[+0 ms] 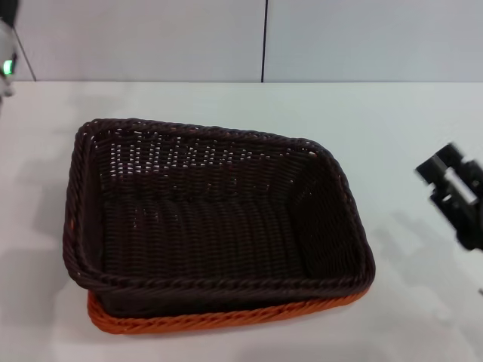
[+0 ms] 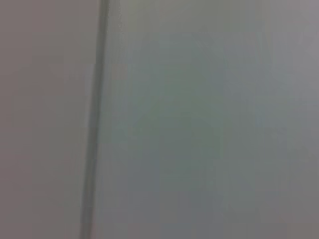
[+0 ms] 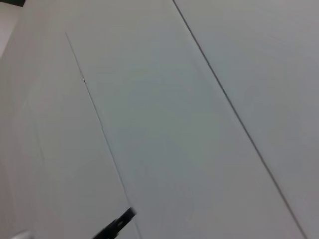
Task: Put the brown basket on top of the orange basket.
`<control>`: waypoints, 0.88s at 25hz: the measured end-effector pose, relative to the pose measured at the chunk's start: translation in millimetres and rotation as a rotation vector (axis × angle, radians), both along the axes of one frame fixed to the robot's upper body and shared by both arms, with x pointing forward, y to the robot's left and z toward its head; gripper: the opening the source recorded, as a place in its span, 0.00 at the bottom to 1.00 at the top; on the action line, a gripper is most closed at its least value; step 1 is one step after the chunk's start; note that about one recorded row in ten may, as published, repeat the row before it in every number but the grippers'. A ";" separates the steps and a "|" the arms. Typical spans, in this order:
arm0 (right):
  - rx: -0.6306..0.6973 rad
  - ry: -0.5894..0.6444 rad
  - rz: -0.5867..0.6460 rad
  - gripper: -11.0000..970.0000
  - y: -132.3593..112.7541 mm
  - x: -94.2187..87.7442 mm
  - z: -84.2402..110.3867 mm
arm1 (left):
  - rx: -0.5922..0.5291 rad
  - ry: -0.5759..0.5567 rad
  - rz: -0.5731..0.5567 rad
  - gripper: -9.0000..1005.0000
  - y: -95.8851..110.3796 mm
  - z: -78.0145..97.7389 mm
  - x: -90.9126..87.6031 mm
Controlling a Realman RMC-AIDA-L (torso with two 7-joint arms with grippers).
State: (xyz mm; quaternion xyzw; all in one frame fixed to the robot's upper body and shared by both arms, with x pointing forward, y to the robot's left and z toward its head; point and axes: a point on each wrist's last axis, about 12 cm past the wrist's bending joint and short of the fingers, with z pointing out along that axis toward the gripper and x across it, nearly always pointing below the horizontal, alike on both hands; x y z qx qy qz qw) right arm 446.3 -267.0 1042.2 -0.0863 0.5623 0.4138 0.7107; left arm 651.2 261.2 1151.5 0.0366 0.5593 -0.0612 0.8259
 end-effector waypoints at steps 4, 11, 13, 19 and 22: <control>-0.036 -0.061 -0.071 0.58 -15.8 14.0 9.5 | -0.042 -0.011 0.118 0.84 32.2 -6.8 -11.3; -0.133 -0.107 -0.266 0.58 -47.8 62.0 30.6 | -0.124 0.061 0.228 0.84 79.6 -48.5 -59.3; -0.168 -0.110 -0.346 0.58 -55.8 80.8 38.1 | -0.153 0.074 0.219 0.84 83.5 -56.4 -69.2; -0.261 -0.136 -0.520 0.58 -56.3 134.0 61.2 | -0.189 0.149 0.178 0.84 91.7 -85.7 -106.8; -0.298 -0.166 -0.585 0.58 -46.1 157.0 73.9 | -0.179 0.200 0.176 0.84 92.2 -100.0 -121.0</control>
